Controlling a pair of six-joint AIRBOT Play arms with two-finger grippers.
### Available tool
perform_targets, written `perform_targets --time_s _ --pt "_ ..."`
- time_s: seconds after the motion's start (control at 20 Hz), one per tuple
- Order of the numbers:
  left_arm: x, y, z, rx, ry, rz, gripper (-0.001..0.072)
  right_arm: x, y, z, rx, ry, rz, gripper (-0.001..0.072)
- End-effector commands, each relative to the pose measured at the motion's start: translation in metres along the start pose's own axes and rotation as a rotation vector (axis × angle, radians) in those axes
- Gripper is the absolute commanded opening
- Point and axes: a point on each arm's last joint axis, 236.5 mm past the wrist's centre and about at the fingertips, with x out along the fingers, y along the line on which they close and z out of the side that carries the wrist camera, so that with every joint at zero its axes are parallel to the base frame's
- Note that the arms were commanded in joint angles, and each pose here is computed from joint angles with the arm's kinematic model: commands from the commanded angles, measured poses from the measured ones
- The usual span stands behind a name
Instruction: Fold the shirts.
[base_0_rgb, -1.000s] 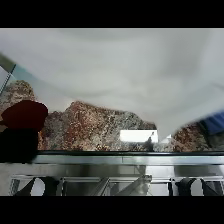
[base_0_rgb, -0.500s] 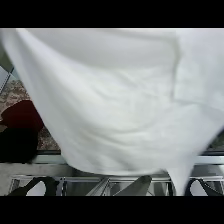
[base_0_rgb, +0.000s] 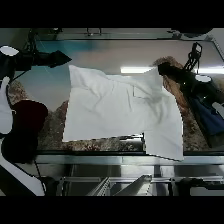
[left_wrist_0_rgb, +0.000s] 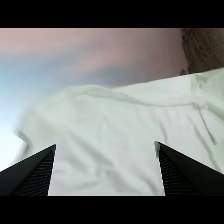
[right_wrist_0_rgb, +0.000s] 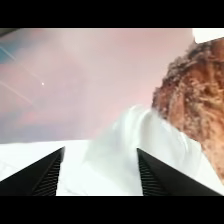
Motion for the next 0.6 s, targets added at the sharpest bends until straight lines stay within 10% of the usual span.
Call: perform_targets --time_s 0.0,0.2,0.55 --pt "-0.001 0.032 -0.026 -0.139 0.096 -0.038 0.071 0.019 -0.009 -0.002 0.018 0.001 -0.023 0.0551" --pt "-0.075 0.035 -0.042 -0.297 0.125 -0.031 0.0709 -0.048 0.023 0.048 -0.014 0.02 0.192 0.0345" --pt "-0.115 -0.015 -0.245 -0.644 0.505 -0.002 0.0692 -0.17 -0.046 0.025 0.198 0.321 0.257 0.0248"
